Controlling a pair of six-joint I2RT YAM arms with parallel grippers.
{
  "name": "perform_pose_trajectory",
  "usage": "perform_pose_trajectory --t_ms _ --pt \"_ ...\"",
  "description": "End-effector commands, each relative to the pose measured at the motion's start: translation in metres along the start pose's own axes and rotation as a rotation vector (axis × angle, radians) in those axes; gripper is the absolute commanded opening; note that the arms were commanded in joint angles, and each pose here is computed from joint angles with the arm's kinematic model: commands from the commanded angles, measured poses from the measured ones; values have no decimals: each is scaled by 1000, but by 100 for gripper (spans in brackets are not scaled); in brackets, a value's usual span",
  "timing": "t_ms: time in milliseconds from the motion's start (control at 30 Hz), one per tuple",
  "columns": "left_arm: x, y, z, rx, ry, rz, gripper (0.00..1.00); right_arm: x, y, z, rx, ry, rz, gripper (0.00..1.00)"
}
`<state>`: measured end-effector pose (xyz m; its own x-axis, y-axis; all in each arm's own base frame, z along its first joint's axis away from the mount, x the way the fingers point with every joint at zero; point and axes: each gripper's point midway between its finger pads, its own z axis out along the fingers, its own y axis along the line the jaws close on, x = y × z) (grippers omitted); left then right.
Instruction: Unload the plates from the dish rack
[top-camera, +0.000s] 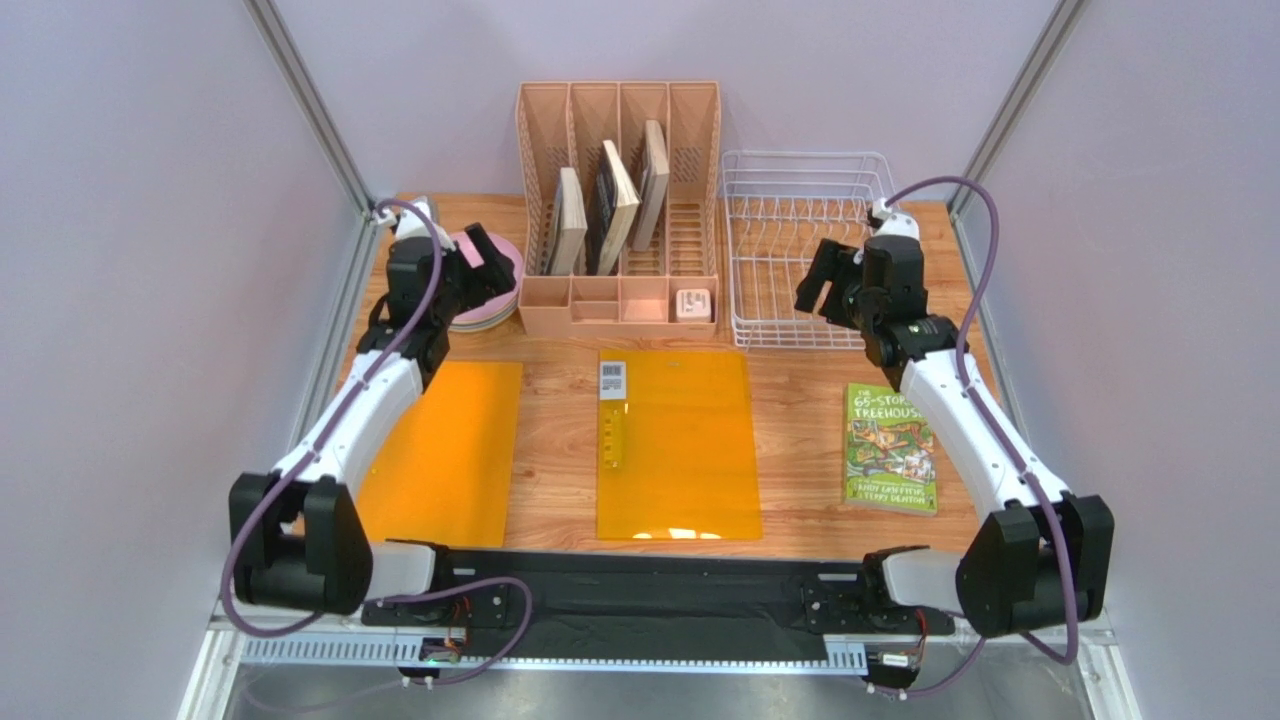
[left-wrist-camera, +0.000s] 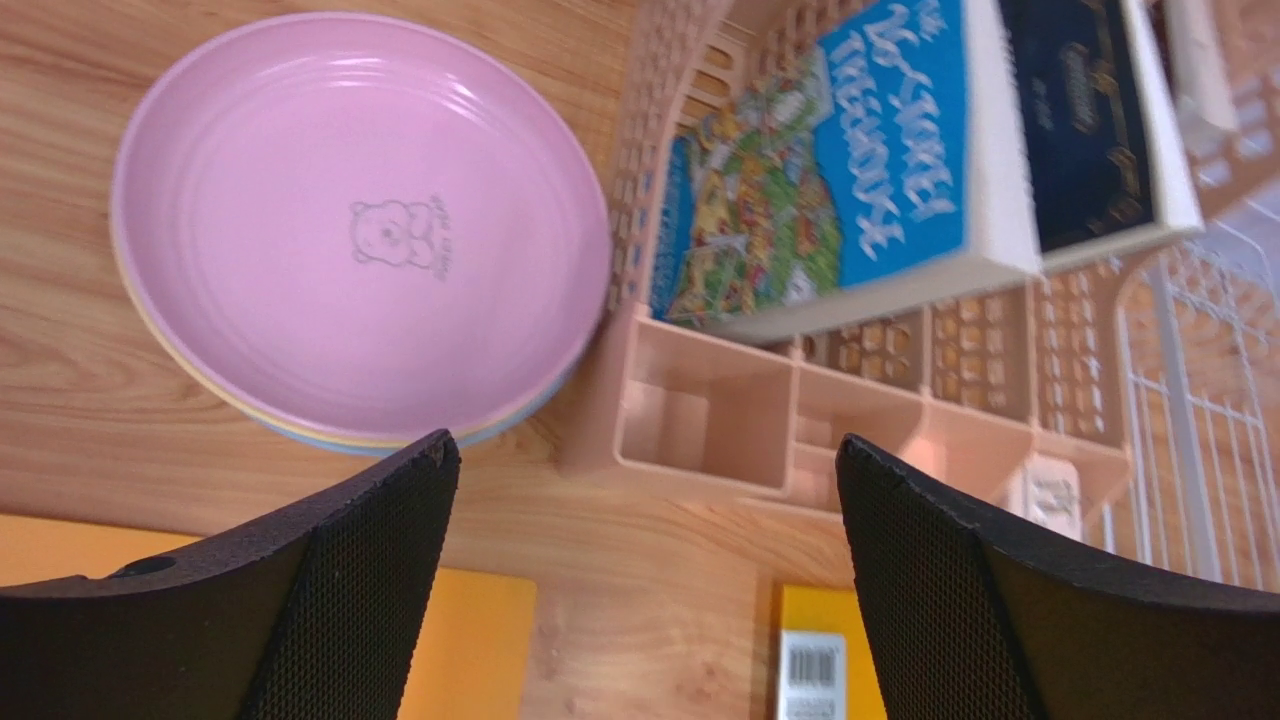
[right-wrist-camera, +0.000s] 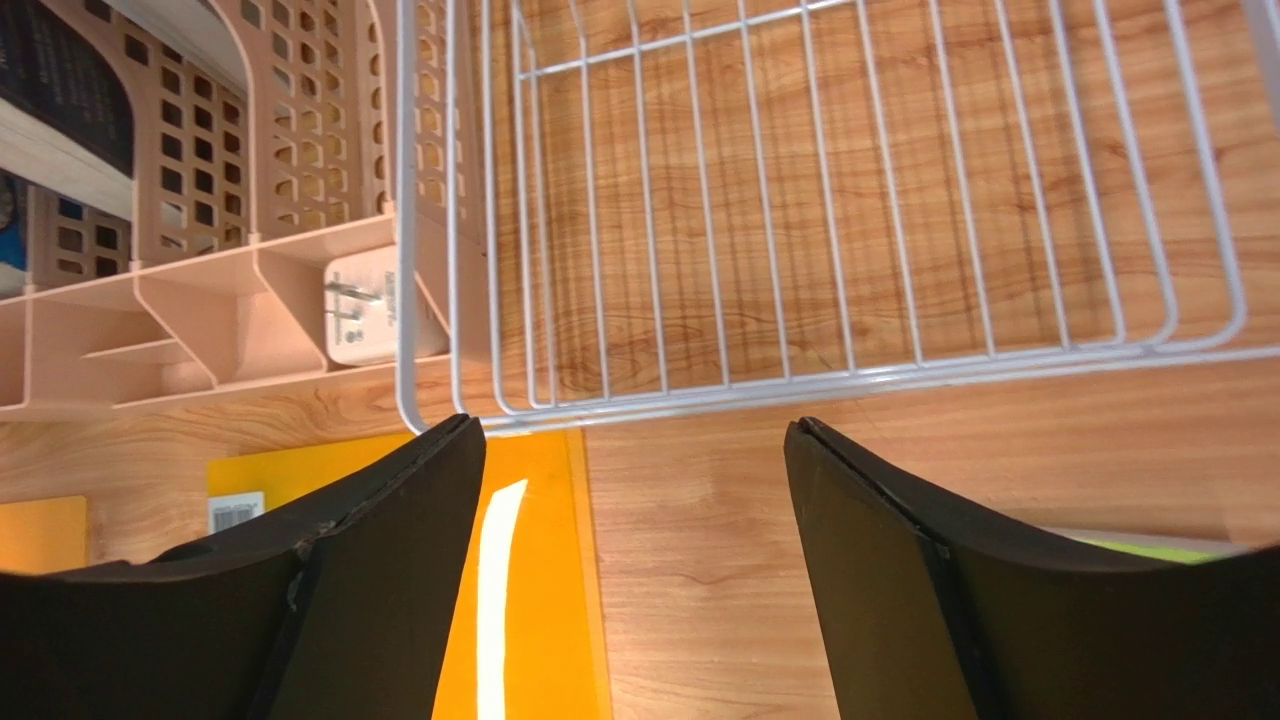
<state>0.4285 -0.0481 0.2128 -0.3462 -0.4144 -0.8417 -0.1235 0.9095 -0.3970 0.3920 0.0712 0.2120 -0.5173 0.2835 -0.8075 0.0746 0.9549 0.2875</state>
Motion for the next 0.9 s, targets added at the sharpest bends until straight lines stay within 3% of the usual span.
perform_pose_trajectory --t_ms 0,233,567,867 --pt "12 -27 -40 109 -6 86 100 -18 -16 -15 60 -159 -12 79" --pt "12 -45 -94 178 -140 300 100 2 -42 -33 151 -214 -57 79" --pt "-35 -82 -135 298 -267 335 100 -22 -31 -78 91 -324 -48 80" --pt "-51 -75 -144 249 -326 367 100 -49 -26 -84 99 -365 -113 80"
